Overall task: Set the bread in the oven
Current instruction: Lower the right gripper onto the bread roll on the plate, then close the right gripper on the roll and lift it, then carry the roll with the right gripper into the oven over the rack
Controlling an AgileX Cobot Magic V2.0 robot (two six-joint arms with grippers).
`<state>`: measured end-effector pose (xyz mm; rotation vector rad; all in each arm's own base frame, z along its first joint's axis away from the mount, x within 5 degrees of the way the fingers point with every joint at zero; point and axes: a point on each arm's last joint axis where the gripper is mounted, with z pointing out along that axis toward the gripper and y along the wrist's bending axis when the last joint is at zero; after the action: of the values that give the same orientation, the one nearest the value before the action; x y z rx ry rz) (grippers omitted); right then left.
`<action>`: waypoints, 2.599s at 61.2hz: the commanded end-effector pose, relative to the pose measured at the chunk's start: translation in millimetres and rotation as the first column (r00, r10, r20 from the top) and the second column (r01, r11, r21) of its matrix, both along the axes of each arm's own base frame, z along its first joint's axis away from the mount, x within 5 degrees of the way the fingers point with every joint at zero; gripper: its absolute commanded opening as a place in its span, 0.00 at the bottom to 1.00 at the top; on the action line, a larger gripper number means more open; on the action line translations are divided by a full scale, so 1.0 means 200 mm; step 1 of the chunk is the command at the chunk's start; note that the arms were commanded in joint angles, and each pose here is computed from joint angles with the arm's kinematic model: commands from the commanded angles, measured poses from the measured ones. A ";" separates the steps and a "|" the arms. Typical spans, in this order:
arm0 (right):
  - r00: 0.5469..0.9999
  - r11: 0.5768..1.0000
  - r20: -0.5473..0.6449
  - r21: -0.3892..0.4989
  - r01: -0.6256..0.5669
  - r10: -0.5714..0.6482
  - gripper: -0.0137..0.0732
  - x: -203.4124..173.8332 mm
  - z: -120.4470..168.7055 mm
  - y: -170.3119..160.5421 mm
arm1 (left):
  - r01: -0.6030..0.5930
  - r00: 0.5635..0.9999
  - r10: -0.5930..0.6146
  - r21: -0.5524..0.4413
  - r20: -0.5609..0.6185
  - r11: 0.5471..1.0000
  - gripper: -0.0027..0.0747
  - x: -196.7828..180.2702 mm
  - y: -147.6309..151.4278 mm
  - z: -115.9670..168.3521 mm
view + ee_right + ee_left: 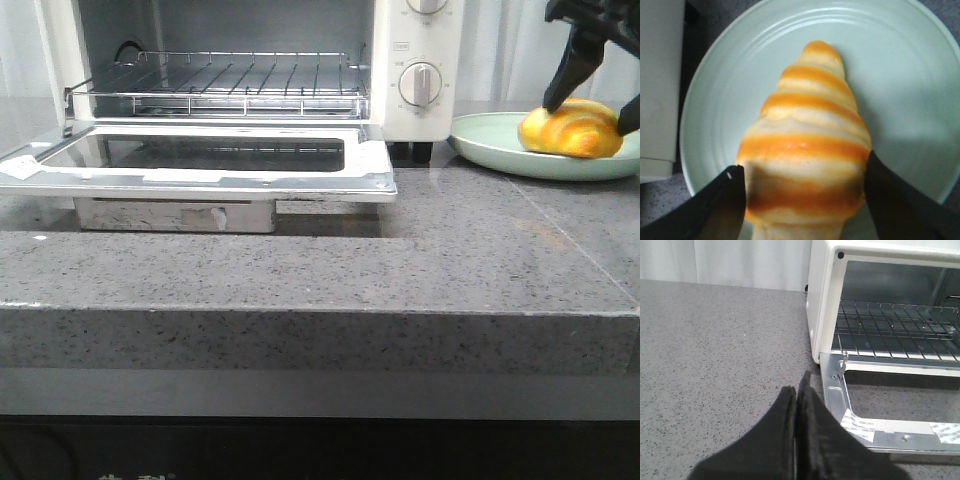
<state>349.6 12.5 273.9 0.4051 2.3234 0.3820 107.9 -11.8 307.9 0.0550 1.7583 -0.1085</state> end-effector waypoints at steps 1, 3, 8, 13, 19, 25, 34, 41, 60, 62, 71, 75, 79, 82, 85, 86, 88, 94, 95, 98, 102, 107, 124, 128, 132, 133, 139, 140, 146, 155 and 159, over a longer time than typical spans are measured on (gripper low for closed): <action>0.996 1.000 0.089 0.006 0.022 -0.022 0.76 0.02 0.11 -0.02 | 0.004 0.995 -0.001 -0.022 0.099 1.000 0.01 0.00 0.00 0.08; 0.996 1.000 0.081 0.007 0.020 -0.021 0.75 0.02 0.10 -0.02 | 0.004 0.995 -0.001 -0.022 0.099 1.000 0.01 0.00 0.00 0.08; 0.997 1.000 0.076 0.007 0.018 -0.018 0.71 0.02 0.09 -0.01 | 0.004 0.995 -0.001 -0.022 0.099 1.000 0.01 0.00 0.00 0.08; 0.997 1.000 0.077 0.007 0.018 -0.019 0.60 0.02 0.10 -0.01 | 0.004 0.995 -0.001 -0.022 0.099 1.000 0.01 0.00 0.00 0.08; 0.997 1.000 0.076 0.007 0.018 -0.018 0.44 0.02 0.09 -0.01 | 0.004 0.995 -0.001 -0.022 0.099 1.000 0.01 0.00 0.00 0.08; 0.997 1.000 0.077 0.007 0.018 -0.018 0.32 0.02 0.10 -0.01 | 0.004 0.995 -0.001 -0.022 0.099 1.000 0.01 0.00 0.00 0.08; 0.995 1.000 0.094 0.007 0.018 -0.018 0.29 0.00 0.13 -0.01 | 0.004 0.995 -0.001 -0.022 0.099 1.000 0.01 0.00 0.00 0.08; 0.989 1.000 0.149 -0.008 0.014 -0.012 0.29 -0.05 0.22 -0.02 | 0.004 0.995 -0.001 -0.022 0.099 1.000 0.01 0.00 0.00 0.08; 0.951 0.997 0.307 -0.081 -0.005 0.030 0.29 -0.35 0.52 -0.02 | 0.004 0.995 -0.001 -0.022 0.099 1.000 0.01 0.00 0.00 0.08; 0.947 0.996 0.319 -0.084 -0.008 0.034 0.29 -0.40 0.53 -0.02 | 0.004 0.995 -0.001 -0.022 0.099 1.000 0.01 0.00 0.00 0.08; 0.938 0.990 0.331 -0.128 -0.060 0.100 0.29 -0.59 0.51 0.02 | 0.004 0.995 -0.001 -0.022 0.099 1.000 0.01 0.00 0.00 0.08; 0.933 0.985 0.332 -0.145 -0.096 0.140 0.29 -0.66 0.48 0.05 | 0.004 0.995 -0.001 -0.022 0.099 1.000 0.01 0.00 0.00 0.08; 0.921 0.979 0.343 -0.147 -0.139 0.183 0.29 -0.73 0.47 0.09 | 0.004 0.995 -0.001 -0.022 0.099 1.000 0.01 0.00 0.00 0.08; 0.912 0.974 0.349 -0.142 -0.178 0.218 0.29 -0.76 0.46 0.13 | 0.004 0.995 -0.001 -0.022 0.099 1.000 0.01 0.00 0.00 0.08; 0.902 0.967 0.352 -0.133 -0.216 0.250 0.29 -0.78 0.46 0.17 | 0.004 0.995 -0.001 -0.022 0.099 1.000 0.01 0.00 0.00 0.08; 0.899 0.965 0.353 -0.130 -0.229 0.261 0.29 -0.78 0.46 0.19 | 0.004 0.995 -0.001 -0.022 0.099 1.000 0.01 0.00 0.00 0.08; 0.888 0.958 0.360 -0.121 -0.260 0.287 0.29 -0.79 0.46 0.22 | 0.004 0.995 -0.001 -0.022 0.099 1.000 0.01 0.00 0.00 0.08; 0.854 0.939 0.395 -0.088 -0.333 0.339 0.29 -0.78 0.46 0.33 | 0.004 0.995 -0.001 -0.022 0.099 1.000 0.01 0.00 0.00 0.08; 0.849 0.936 0.399 -0.085 -0.342 0.347 0.29 -0.77 0.46 0.35 | 0.004 0.995 -0.001 -0.022 0.099 1.000 0.01 0.00 0.00 0.08; 0.825 0.926 0.433 -0.074 -0.370 0.364 0.29 -0.76 0.46 0.41 | 0.004 0.995 -0.001 -0.022 0.099 1.000 0.01 0.00 0.00 0.08; 0.799 0.916 0.468 -0.066 -0.395 0.378 0.29 -0.72 0.47 0.48 | 0.004 0.995 -0.001 -0.022 0.099 1.000 0.01 0.00 0.00 0.08; 0.773 0.907 0.502 -0.057 -0.418 0.388 0.29 -0.65 0.47 0.59 | 0.004 0.995 -0.001 -0.022 0.099 1.000 0.01 0.00 0.00 0.08; 0.822 0.915 0.477 0.083 -0.394 0.311 0.29 -0.30 0.44 0.83 | 0.004 0.995 -0.001 -0.022 0.099 1.000 0.01 0.00 0.00 0.08; 0.832 0.917 0.462 0.091 -0.388 0.306 0.29 -0.23 0.41 0.88 | 0.004 0.995 -0.001 -0.022 0.099 1.000 0.01 0.00 0.00 0.08; 0.837 0.920 0.462 0.105 -0.379 0.292 0.29 -0.16 0.39 0.91 | 0.004 0.995 -0.001 -0.022 0.099 1.000 0.01 0.00 0.00 0.08; 0.836 0.920 0.467 0.107 -0.377 0.288 0.29 -0.15 0.40 0.92 | 0.004 0.995 -0.001 -0.022 0.099 1.000 0.01 0.00 0.00 0.08; 0.832 0.925 0.483 0.107 -0.364 0.272 0.29 -0.07 0.38 0.96 | 0.004 0.995 -0.001 -0.022 0.099 1.000 0.01 0.00 0.00 0.08; 0.831 0.926 0.486 0.108 -0.363 0.269 0.29 -0.06 0.38 0.96 | 0.004 0.995 -0.001 -0.022 0.099 1.000 0.01 0.00 0.00 0.08; 0.822 0.930 0.512 0.110 -0.351 0.250 0.29 -0.02 0.39 0.98 | 0.004 0.995 -0.001 -0.022 0.099 1.000 0.01 0.00 0.00 0.08; 0.817 0.933 0.526 0.112 -0.342 0.236 0.35 0.02 0.39 1.00 | 0.004 0.995 -0.001 -0.022 0.099 1.000 0.01 0.00 0.00 0.08; 0.817 0.935 0.528 0.112 -0.336 0.231 0.43 0.02 0.38 0.99 | 0.004 0.995 -0.001 -0.022 0.099 1.000 0.01 0.00 0.00 0.08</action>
<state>355.9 216.8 313.9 -0.0005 1.9861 0.7617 107.9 -11.8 307.9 0.0555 1.7583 -0.1078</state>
